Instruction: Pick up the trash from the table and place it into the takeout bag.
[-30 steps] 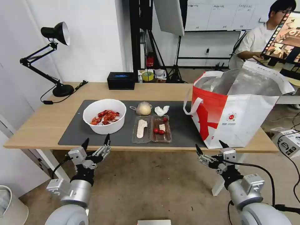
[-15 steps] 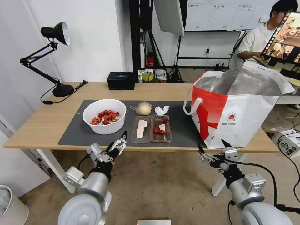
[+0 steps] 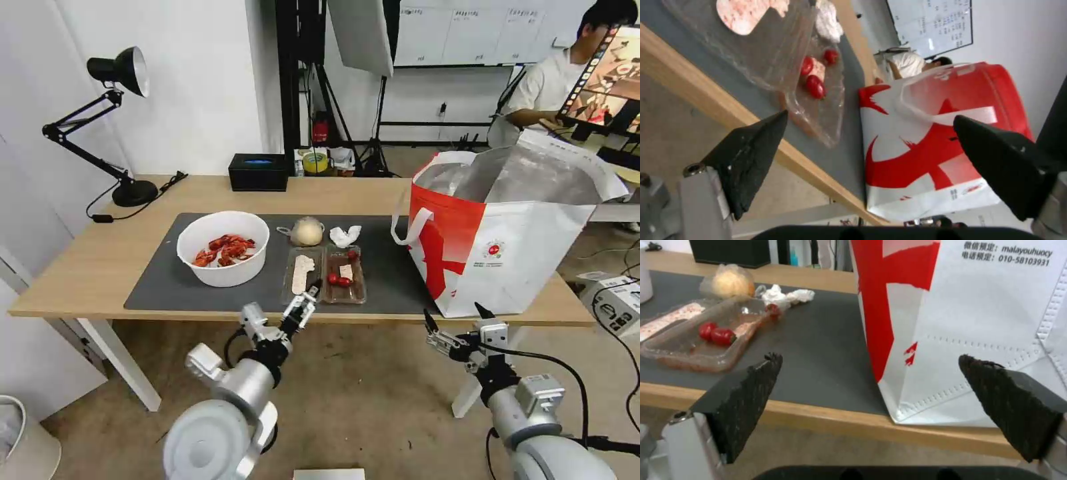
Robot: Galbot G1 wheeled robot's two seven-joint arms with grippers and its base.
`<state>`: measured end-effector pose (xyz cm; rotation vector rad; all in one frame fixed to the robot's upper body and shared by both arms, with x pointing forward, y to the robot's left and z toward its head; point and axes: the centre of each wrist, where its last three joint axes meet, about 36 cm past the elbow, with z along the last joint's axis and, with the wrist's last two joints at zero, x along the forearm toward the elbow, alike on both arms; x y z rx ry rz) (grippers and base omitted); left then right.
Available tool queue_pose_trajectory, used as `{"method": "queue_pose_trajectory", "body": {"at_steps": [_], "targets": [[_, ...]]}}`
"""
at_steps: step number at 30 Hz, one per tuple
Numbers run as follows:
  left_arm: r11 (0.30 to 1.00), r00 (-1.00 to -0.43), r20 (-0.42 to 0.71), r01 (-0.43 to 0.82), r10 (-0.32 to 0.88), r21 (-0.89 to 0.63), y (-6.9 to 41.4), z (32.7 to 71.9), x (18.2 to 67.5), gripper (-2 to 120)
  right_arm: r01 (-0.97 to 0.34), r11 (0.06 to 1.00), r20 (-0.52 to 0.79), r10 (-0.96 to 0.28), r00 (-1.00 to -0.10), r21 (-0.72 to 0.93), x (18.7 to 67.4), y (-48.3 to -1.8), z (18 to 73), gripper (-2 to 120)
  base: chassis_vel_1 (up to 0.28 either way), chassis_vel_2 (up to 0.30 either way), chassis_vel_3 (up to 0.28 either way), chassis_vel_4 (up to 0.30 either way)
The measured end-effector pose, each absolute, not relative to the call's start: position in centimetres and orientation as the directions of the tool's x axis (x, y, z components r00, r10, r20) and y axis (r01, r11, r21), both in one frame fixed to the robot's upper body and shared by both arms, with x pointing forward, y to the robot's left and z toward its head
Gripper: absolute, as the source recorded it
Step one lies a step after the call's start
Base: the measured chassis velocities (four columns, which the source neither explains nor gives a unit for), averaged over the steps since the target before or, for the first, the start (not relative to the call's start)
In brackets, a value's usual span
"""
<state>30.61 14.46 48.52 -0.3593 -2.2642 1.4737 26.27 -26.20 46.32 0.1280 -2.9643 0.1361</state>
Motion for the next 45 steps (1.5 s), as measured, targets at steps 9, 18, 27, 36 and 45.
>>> {"method": "queue_pose_trajectory", "body": {"at_steps": [9,18,27,36,45], "targets": [[0.417,-0.873,0.227,-0.03,0.431,-0.908,13.3,47.3,32.5,100,-0.082,0.993,0.177,-0.067,-0.982,-0.079,26.2,-26.1,46.0,100,0.0,0.0,0.0,0.0],[0.43,-0.87,0.249,-0.049,0.425,-0.902,12.4,46.7,34.1,100,-0.078,0.994,0.178,-0.063,-0.982,-0.081,26.3,-26.2,45.8,100,0.0,0.0,0.0,0.0],[0.443,-0.873,0.275,-0.076,0.403,-0.893,12.1,46.4,36.1,100,-0.071,0.994,0.178,-0.055,-0.983,-0.084,26.6,-26.3,45.5,100,0.0,0.0,0.0,0.0],[0.465,-0.856,0.335,-0.129,0.394,-0.876,11.8,46.3,36.9,100,-0.066,0.994,0.179,-0.05,-0.983,-0.084,26.6,-26.2,45.3,100,0.0,0.0,0.0,0.0],[0.474,-0.858,0.361,-0.163,0.366,-0.866,11.9,46.6,37.7,100,-0.069,0.994,0.182,-0.054,-0.982,-0.082,26.6,-25.9,45.0,100,0.0,0.0,0.0,0.0]]}}
